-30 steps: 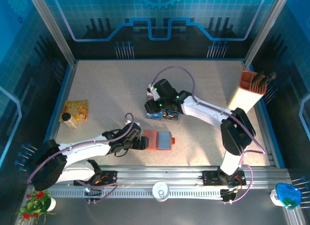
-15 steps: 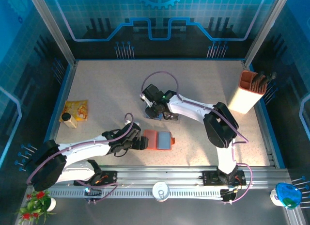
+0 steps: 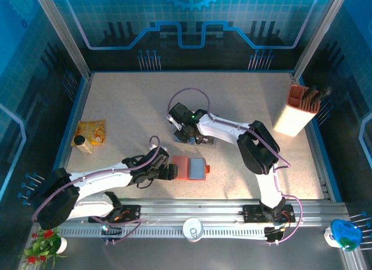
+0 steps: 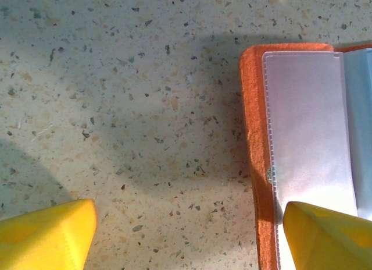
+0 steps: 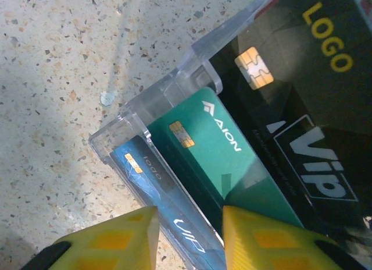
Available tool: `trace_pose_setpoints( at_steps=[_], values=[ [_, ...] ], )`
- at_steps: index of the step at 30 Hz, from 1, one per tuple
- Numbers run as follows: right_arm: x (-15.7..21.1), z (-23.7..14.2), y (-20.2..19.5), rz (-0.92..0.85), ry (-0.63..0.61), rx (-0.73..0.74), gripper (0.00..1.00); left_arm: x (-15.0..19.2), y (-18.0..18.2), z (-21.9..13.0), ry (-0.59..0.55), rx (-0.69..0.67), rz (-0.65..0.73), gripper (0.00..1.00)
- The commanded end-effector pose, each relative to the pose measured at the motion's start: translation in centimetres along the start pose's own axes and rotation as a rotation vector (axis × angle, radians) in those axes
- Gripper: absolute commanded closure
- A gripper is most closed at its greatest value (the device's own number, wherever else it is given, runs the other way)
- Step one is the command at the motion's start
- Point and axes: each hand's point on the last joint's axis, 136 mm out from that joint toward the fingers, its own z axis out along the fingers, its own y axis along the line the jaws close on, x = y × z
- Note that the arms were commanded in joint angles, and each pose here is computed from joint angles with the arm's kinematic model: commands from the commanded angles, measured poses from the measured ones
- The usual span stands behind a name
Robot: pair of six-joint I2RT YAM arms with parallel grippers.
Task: Put the credit cards into the card holder
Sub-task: Pick up the credit card from the storage box.
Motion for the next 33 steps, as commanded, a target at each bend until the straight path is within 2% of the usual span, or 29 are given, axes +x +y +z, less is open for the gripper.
trace_pose_setpoints(
  at_steps=[1,13,20,25,29,33],
  values=[
    [0.1,-0.1,0.7,-0.032,0.015,-0.016,0.70,-0.6,-0.1,-0.6,-0.023,-0.007,0.017,0.15],
    [-0.3,-1.4,1.7,-0.097,-0.025,-0.076,0.99,-0.6,-0.1,-0.6,-0.024,-0.005,0.015,0.16],
    [-1.8,-4.7,1.9,-0.129,-0.108,-0.112,1.00,-0.6,-0.1,-0.7,-0.026,-0.003,0.012,0.16],
    [-2.9,-8.1,1.6,-0.078,-0.197,-0.129,1.00,-0.6,0.0,-0.7,-0.025,-0.010,0.012,0.16],
    [-3.0,-11.3,1.8,0.039,-0.290,-0.179,1.00,-0.5,0.4,-0.8,-0.028,-0.023,0.005,0.16],
    [-1.4,-13.1,2.5,0.234,-0.374,-0.272,1.00,-0.4,0.8,-1.0,-0.036,-0.035,-0.014,0.16]
  ],
)
